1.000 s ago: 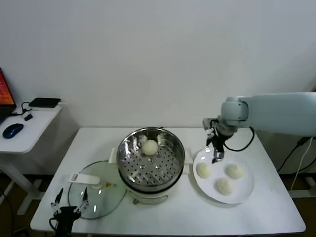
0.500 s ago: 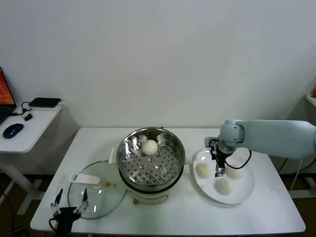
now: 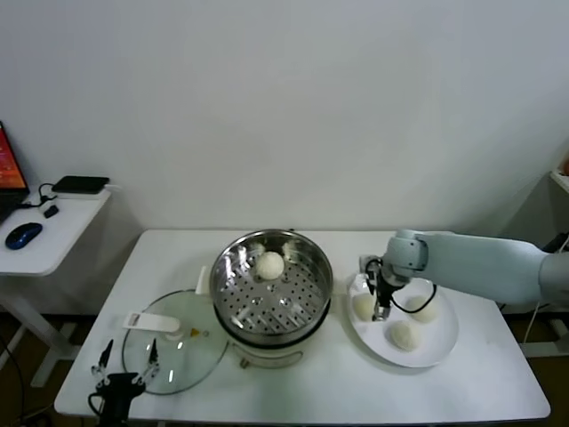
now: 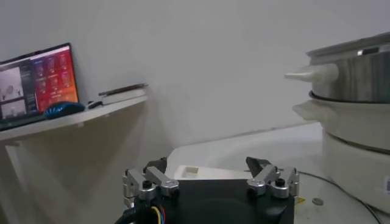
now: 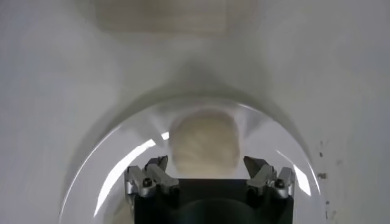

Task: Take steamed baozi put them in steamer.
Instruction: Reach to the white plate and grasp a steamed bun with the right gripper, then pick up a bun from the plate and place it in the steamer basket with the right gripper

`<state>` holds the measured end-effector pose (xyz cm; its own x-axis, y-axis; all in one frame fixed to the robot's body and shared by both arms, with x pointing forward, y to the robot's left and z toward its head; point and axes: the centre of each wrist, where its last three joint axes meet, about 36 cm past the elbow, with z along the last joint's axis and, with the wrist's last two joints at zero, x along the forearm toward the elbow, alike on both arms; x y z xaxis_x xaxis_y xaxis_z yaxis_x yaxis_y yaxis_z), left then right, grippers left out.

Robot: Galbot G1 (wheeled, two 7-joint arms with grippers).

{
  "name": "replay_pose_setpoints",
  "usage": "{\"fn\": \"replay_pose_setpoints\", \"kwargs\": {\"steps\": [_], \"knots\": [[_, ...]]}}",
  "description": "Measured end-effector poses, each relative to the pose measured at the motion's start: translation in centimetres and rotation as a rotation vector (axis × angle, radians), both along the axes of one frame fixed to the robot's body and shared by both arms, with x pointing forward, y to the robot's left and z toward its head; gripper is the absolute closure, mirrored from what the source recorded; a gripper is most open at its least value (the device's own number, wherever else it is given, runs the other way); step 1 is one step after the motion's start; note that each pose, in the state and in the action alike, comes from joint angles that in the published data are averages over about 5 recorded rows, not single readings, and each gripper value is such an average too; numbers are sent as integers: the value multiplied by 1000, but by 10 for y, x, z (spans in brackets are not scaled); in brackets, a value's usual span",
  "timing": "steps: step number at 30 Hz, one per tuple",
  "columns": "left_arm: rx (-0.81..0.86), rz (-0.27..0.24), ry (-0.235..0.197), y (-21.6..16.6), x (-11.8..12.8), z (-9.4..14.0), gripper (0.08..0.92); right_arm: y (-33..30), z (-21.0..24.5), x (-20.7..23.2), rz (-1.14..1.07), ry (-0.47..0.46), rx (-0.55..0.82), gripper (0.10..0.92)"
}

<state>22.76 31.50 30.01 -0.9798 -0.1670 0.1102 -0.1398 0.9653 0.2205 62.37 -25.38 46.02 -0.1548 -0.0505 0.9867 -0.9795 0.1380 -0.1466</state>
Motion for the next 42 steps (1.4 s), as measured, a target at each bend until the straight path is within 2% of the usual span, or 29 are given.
{"fn": "replay_pose_setpoints", "kwargs": {"steps": [14,21,28,37,42], "knots": [[5,5,-6,2,-1,3,177,5,4,3,-2,12,11,344],[5,8,-8,3,-2,5,177,8,28,9,14,13,20,352],[4,6,-9,2,-2,5,177,15,88,18,57,12,27,352],[-3,0,-17,0,0,9,177,47,204,10,116,-2,60,357],[-6,-5,-20,-2,0,10,177,77,252,4,131,-12,89,355]]}}
